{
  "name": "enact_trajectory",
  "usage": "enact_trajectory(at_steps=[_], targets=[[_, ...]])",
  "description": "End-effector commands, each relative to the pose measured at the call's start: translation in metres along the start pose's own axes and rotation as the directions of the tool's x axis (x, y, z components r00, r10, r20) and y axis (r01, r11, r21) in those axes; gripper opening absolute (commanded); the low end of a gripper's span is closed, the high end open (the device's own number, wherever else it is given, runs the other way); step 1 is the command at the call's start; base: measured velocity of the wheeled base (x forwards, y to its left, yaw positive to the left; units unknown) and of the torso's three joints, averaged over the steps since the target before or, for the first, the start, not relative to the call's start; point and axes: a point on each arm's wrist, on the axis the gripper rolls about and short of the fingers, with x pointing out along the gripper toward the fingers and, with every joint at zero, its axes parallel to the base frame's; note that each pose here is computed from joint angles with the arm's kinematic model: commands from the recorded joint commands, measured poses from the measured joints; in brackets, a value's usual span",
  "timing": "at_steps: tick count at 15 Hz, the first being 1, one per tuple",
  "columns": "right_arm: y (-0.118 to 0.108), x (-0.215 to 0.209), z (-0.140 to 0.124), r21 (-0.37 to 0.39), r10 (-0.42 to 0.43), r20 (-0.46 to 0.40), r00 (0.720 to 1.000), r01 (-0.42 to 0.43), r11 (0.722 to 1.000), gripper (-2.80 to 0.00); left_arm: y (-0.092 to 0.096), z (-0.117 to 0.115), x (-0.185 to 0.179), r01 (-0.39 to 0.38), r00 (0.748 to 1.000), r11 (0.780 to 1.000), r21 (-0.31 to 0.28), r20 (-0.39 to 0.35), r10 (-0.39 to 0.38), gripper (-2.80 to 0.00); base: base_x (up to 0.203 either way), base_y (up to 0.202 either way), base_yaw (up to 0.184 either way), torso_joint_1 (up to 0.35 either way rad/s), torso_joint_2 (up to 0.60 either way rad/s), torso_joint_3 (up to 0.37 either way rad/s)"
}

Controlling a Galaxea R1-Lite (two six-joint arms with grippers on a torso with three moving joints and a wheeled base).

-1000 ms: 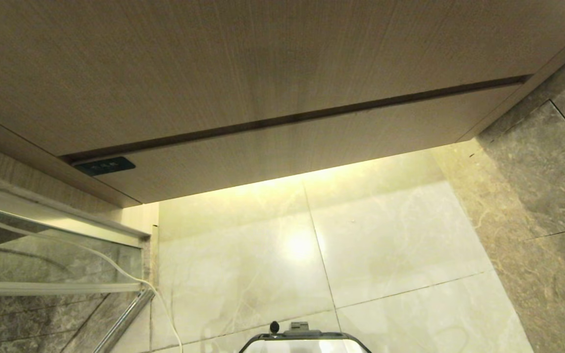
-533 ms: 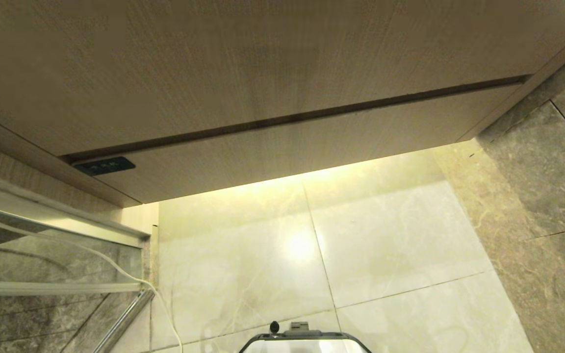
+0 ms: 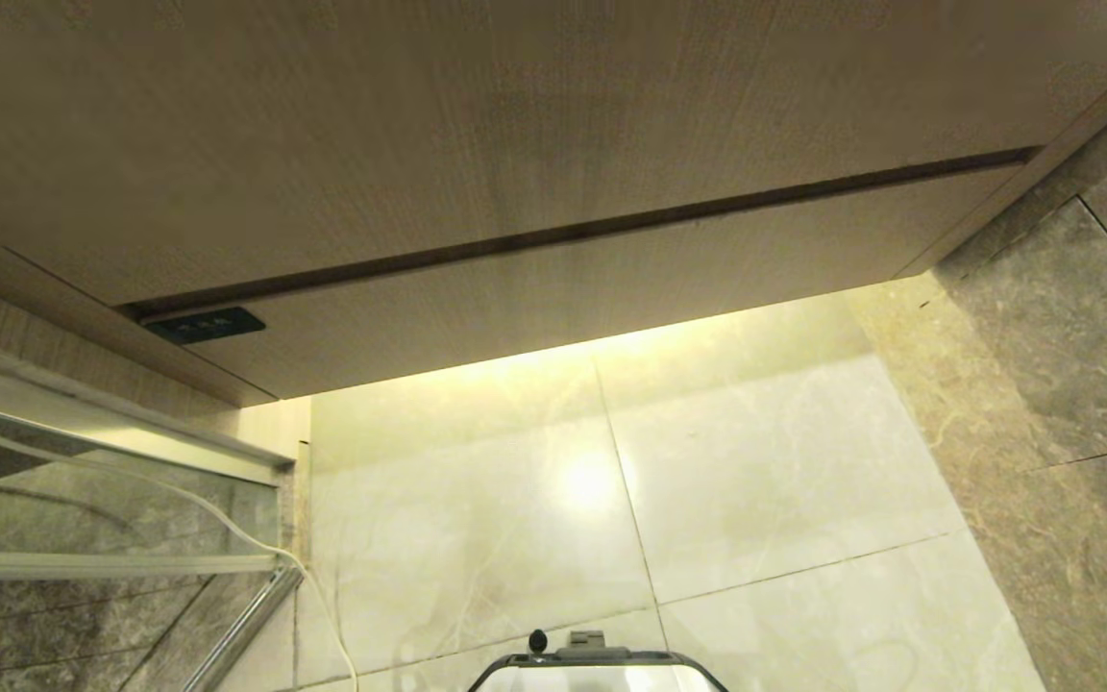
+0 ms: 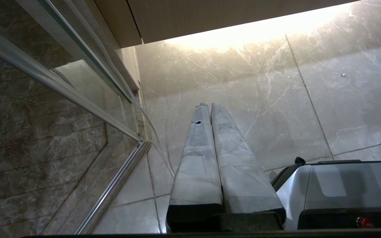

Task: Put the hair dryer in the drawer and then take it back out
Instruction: Pull open the drawer

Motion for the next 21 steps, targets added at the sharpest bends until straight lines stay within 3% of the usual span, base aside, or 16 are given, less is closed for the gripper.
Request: enact_trajectory(at_steps=[1, 6, 8, 10, 12, 14, 15, 17, 19, 21], targets=[[0.0, -0.001, -0.012, 0.0, 0.0, -0.002, 1.0, 0.0, 1.0, -2.8, 0.0, 0.0, 0.0, 0.0, 1.0, 1.0, 0.0, 0.0, 0.0, -2.8, 0.0, 0.0, 0.0, 0.0, 0.0, 0.0], [0.0, -0.001, -0.012, 0.004, 0.0, -0.002, 1.0, 0.0, 1.0, -2.8, 0.0, 0.0, 0.0, 0.0, 1.0, 1.0, 0.0, 0.0, 0.0, -2.8, 0.0, 0.0, 0.0, 0.0, 0.0, 0.0], [0.0, -0.005, 0.005, 0.004, 0.003, 0.043, 0.999, -0.003, 1.0, -2.8, 0.0, 0.0, 0.0, 0.0, 1.0, 1.0, 0.0, -0.001, 0.0, -2.8, 0.0, 0.0, 0.0, 0.0, 0.0, 0.0], [0.0, -0.009, 0.015, 0.004, 0.013, 0.032, 0.999, -0.013, 1.0, -2.8, 0.0, 0.0, 0.0, 0.0, 1.0, 1.0, 0.0, 0.001, 0.0, -2.8, 0.0, 0.0, 0.0, 0.0, 0.0, 0.0], [0.0, -0.028, 0.057, 0.005, 0.023, 0.074, 0.997, -0.023, 1.0, -2.8, 0.0, 0.0, 0.0, 0.0, 1.0, 1.0, 0.0, -0.001, 0.0, -2.8, 0.0, 0.0, 0.0, 0.0, 0.0, 0.0], [-0.001, -0.052, 0.124, 0.024, 0.048, 0.138, 0.989, -0.052, 0.998, -2.8, 0.0, 0.0, 0.0, 0.0, 1.0, 1.0, 0.0, -0.001, 0.0, -2.8, 0.0, 0.0, 0.0, 0.0, 0.0, 0.0], [-0.001, -0.048, 0.15, 0.043, 0.073, 0.104, 0.992, -0.078, 0.996, -2.8, 0.0, 0.0, 0.0, 0.0, 1.0, 1.0, 0.0, 0.0, 0.0, -2.8, 0.0, 0.0, 0.0, 0.0, 0.0, 0.0], [-0.001, -0.013, 0.182, 0.09, 0.151, -0.051, 0.987, -0.146, 0.985, -2.8, 0.0, 0.0, 0.0, 0.0, 1.0, 1.0, 0.0, 0.001, 0.0, -2.8, 0.0, 0.0, 0.0, 0.0, 0.0, 0.0], [-0.001, 0.036, 0.2, 0.15, 0.249, -0.209, 0.946, -0.22, 0.964, -2.8, 0.0, 0.0, 0.0, 0.0, 1.0, 1.0, 0.0, 0.001, 0.0, -2.8, 0.0, 0.0, 0.0, 0.0, 0.0, 0.0], [0.003, 0.095, 0.203, 0.194, 0.303, -0.352, 0.885, -0.248, 0.949, -2.8, 0.0, 0.0, 0.0, 0.0, 1.0, 1.0, 0.0, -0.001, 0.0, -2.8, 0.0, 0.0, 0.0, 0.0, 0.0, 0.0]])
